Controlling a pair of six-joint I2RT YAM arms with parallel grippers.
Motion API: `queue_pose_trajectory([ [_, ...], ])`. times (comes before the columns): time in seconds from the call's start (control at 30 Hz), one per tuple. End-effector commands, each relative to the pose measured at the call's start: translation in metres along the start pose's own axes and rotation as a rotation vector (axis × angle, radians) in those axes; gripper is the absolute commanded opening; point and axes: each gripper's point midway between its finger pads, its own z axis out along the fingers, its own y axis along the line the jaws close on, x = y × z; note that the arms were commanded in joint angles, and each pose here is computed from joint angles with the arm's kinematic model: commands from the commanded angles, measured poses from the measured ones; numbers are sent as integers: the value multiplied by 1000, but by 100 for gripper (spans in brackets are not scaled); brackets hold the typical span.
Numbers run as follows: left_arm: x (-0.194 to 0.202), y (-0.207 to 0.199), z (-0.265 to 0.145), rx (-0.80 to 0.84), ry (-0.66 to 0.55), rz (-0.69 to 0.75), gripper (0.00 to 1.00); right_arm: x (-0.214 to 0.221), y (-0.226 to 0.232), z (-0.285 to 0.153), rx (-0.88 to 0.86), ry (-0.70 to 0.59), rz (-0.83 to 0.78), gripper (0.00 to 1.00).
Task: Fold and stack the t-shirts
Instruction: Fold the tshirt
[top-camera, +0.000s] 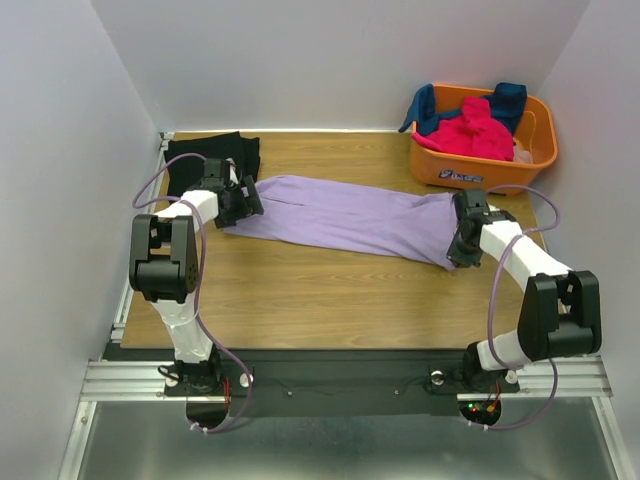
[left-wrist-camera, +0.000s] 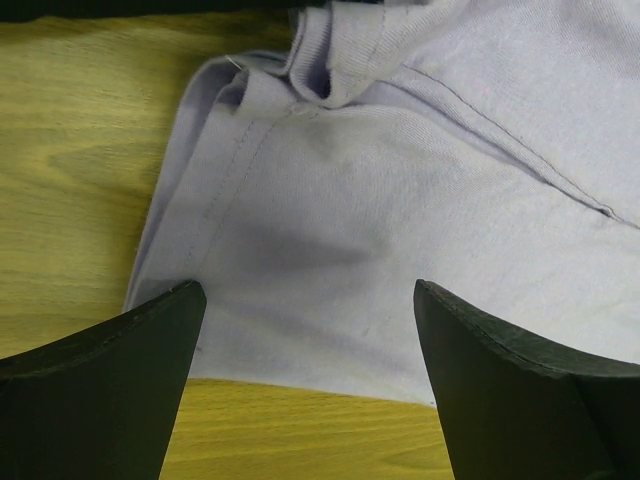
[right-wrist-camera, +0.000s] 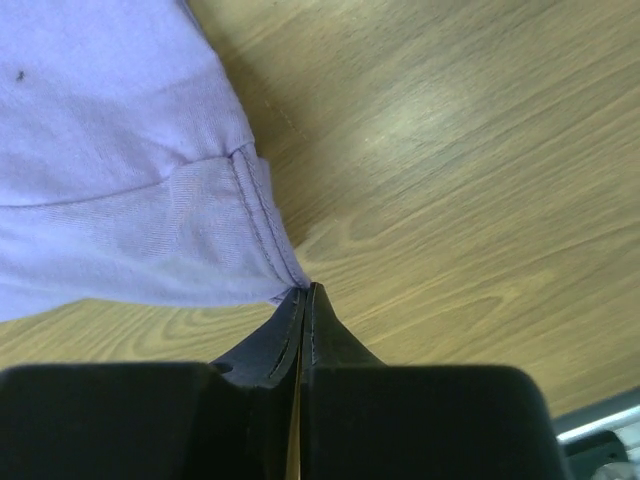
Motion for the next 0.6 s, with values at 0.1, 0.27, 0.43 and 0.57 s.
queue_pose_trajectory([
  [0.1, 20, 28, 5, -61, 60, -11, 98, -63, -4, -26, 57, -154, -148, 0],
  [0.27, 29, 33, 9, -68, 75, -20, 98, -95, -17, -40, 157, -234, -229, 0],
  [0.43, 35, 37, 10, -74, 84, -24, 98, -110, -33, -50, 253, -283, -279, 1],
  [0.57, 35, 38, 10, -76, 83, -22, 98, -106, -46, -51, 308, -289, -285, 16],
])
